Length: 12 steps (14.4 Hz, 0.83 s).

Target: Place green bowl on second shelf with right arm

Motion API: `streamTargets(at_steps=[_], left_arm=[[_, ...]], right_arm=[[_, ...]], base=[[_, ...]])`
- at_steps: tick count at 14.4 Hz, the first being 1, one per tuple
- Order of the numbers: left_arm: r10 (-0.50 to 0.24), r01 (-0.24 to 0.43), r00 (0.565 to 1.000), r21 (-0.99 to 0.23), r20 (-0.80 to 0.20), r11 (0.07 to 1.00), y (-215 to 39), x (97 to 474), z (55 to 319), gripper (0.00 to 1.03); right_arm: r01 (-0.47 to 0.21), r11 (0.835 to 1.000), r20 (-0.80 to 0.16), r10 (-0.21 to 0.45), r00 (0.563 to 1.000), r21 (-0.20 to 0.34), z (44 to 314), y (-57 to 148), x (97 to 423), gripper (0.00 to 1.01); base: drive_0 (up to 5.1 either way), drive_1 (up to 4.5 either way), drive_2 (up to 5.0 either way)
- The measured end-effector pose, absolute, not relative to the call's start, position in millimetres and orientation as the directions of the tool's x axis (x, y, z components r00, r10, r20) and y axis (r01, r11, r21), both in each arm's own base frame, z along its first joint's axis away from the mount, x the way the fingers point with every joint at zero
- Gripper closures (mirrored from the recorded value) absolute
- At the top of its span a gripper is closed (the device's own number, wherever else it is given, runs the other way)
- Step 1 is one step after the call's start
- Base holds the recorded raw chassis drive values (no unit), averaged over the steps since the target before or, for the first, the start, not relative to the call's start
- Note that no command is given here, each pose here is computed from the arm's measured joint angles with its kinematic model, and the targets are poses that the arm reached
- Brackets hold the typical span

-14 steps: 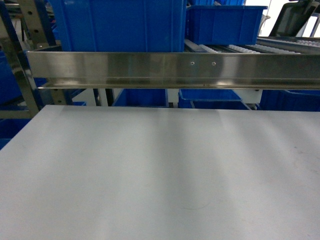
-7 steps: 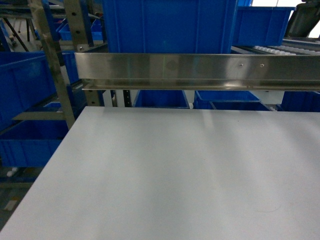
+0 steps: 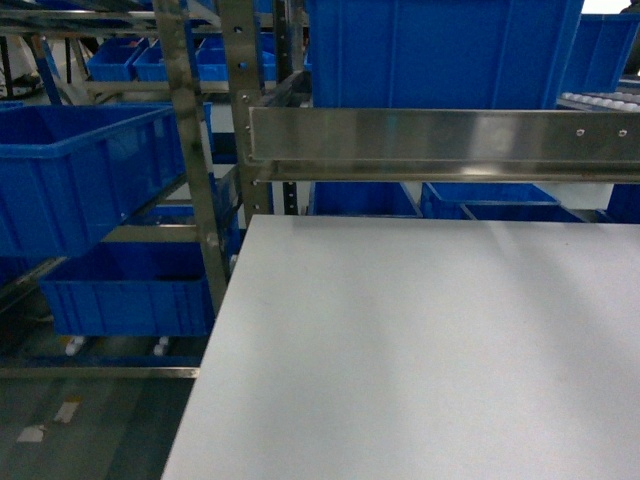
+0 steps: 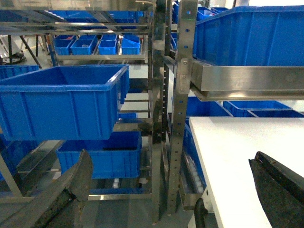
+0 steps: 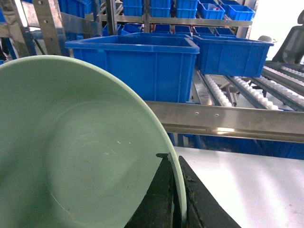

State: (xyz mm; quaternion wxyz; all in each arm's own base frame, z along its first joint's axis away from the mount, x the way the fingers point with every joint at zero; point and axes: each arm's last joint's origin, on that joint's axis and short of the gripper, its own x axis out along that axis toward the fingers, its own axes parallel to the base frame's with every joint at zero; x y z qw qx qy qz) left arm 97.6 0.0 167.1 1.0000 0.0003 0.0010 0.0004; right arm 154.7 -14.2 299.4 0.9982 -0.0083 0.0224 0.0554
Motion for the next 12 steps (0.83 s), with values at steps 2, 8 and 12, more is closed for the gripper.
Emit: streamTargets(at_steps=[2,8,12], left_arm=[[0.0,0.0,1.0,0.001,-0.002,1.0,0.0,97.6,167.2,0.05],[0.001,-0.001,1.0,0.001,-0.002,1.0,0.0,97.6,167.1,0.05],[0.0,0.0,1.0,0.001,-0.002,1.0,0.0,97.6,167.1,0.05]], right_arm=[[-0.111,0.994,-0.045,0.11,0.993,-0.014,299.6,-14.2,154.5,0.99],[-0.111,0.994,-0.047,0.11,0.993,-0.014,299.3,-14.3,154.8,0.99],[-0.111,0.994,-0.043,0.11,0.993,-0.015,299.7,-14.2,154.5,0.99]], base=[[-5.1,2.36,2.4],[-5.0,2.4,2.4],[-5.0,2.48,2.5]])
